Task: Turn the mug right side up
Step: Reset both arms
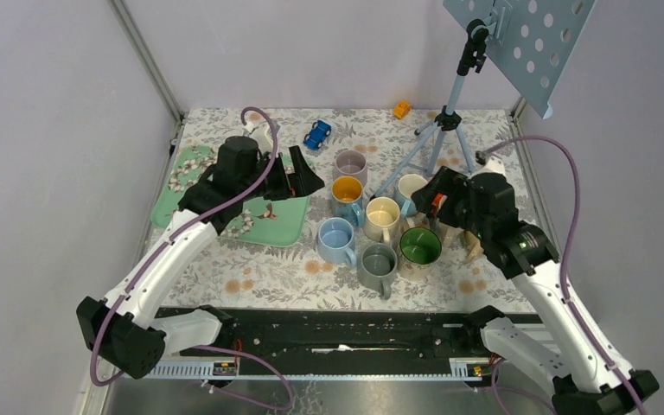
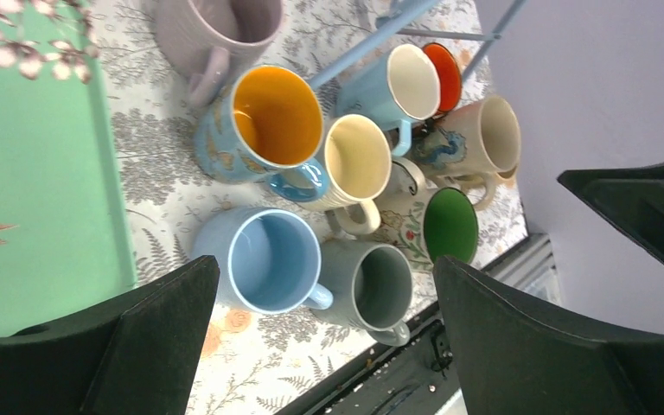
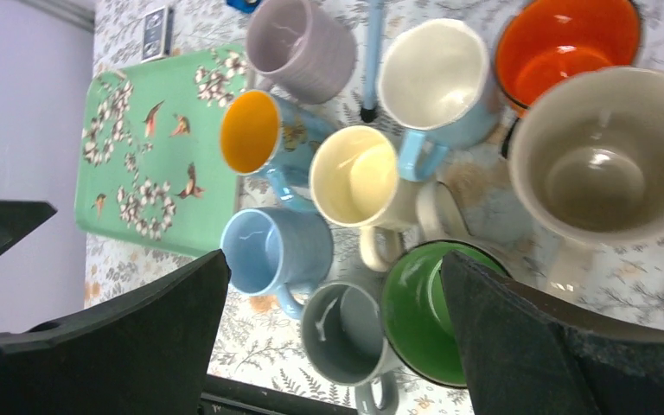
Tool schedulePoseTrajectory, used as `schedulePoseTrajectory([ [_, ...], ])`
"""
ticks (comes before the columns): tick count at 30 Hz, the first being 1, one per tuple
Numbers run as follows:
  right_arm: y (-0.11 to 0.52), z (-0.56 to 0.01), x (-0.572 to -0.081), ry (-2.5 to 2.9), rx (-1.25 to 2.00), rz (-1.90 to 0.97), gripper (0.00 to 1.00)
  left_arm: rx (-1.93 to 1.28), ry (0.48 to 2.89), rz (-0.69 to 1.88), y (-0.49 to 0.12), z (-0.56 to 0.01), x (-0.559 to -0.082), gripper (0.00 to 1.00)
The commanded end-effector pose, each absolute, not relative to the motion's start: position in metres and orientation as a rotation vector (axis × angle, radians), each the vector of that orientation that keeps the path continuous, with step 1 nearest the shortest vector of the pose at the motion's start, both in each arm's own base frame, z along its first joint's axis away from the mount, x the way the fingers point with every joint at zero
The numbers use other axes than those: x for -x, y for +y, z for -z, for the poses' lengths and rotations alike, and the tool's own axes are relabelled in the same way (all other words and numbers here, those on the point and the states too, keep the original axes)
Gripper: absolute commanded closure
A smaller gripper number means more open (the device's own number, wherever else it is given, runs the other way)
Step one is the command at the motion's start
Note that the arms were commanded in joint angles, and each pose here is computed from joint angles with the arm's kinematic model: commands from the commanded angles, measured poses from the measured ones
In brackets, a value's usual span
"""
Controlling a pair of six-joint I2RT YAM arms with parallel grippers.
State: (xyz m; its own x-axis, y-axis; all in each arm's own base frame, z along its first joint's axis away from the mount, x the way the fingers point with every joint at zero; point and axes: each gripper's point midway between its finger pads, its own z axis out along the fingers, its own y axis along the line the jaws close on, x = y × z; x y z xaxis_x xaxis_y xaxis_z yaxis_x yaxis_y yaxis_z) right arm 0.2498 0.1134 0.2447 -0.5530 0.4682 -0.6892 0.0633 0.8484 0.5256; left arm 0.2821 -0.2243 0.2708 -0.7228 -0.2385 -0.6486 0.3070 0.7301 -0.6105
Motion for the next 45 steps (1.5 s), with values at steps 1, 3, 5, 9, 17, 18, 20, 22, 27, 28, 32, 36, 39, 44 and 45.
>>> schedulePoseTrajectory([
  [1,0.141,-0.290,-0.264,2.009,-0.300,-0.596,0.00,-0.053,2.078,0.820,-0.207,-0.303,-0.291,0.01],
  [3,0.157,-0.300,-0.266,2.000,-0.247,-0.595,0.00,-0.042,2.063,0.785,-0.202,-0.305,-0.293,0.01],
  [5,0.175,-0.309,-0.265,1.993,-0.185,-0.595,0.00,-0.027,2.047,0.752,-0.196,-0.307,-0.295,0.01],
  [9,0.200,-0.320,-0.269,1.977,-0.107,-0.606,0.00,0.003,2.019,0.710,-0.187,-0.313,-0.297,0.01],
  [17,0.238,-0.347,-0.276,1.861,0.052,-0.764,0.00,0.010,1.968,0.688,-0.181,-0.331,-0.298,0.01],
  [18,0.241,-0.347,-0.276,1.857,0.069,-0.776,0.00,0.009,1.961,0.684,-0.180,-0.334,-0.298,0.01],
  [20,0.247,-0.346,-0.275,1.853,0.092,-0.800,0.00,0.009,1.949,0.670,-0.177,-0.338,-0.297,0.01],
  [22,0.249,-0.347,-0.275,1.841,0.091,-0.820,0.00,0.008,1.944,0.660,-0.175,-0.341,-0.296,0.01],
  [27,0.252,-0.349,-0.272,1.820,0.090,-0.861,0.00,-0.005,1.943,0.655,-0.173,-0.340,-0.293,0.01],
  [28,0.253,-0.350,-0.272,1.819,0.092,-0.864,0.00,-0.009,1.947,0.654,-0.173,-0.338,-0.293,0.01],
  [32,0.253,-0.349,-0.271,1.823,0.092,-0.865,0.00,-0.017,1.948,0.655,-0.174,-0.337,-0.292,0.01],
  [36,0.251,-0.348,-0.270,1.824,0.088,-0.860,0.00,-0.026,1.938,0.660,-0.175,-0.338,-0.292,0.01],
  [39,0.250,-0.348,-0.270,1.825,0.085,-0.858,0.00,-0.033,1.939,0.662,-0.176,-0.338,-0.293,0.01],
  [44,0.249,-0.347,-0.270,1.830,0.081,-0.853,0.00,-0.036,1.937,0.656,-0.176,-0.339,-0.294,0.01],
  [45,0.249,-0.347,-0.270,1.832,0.081,-0.851,0.00,-0.037,1.937,0.654,-0.176,-0.339,-0.294,0.01],
])
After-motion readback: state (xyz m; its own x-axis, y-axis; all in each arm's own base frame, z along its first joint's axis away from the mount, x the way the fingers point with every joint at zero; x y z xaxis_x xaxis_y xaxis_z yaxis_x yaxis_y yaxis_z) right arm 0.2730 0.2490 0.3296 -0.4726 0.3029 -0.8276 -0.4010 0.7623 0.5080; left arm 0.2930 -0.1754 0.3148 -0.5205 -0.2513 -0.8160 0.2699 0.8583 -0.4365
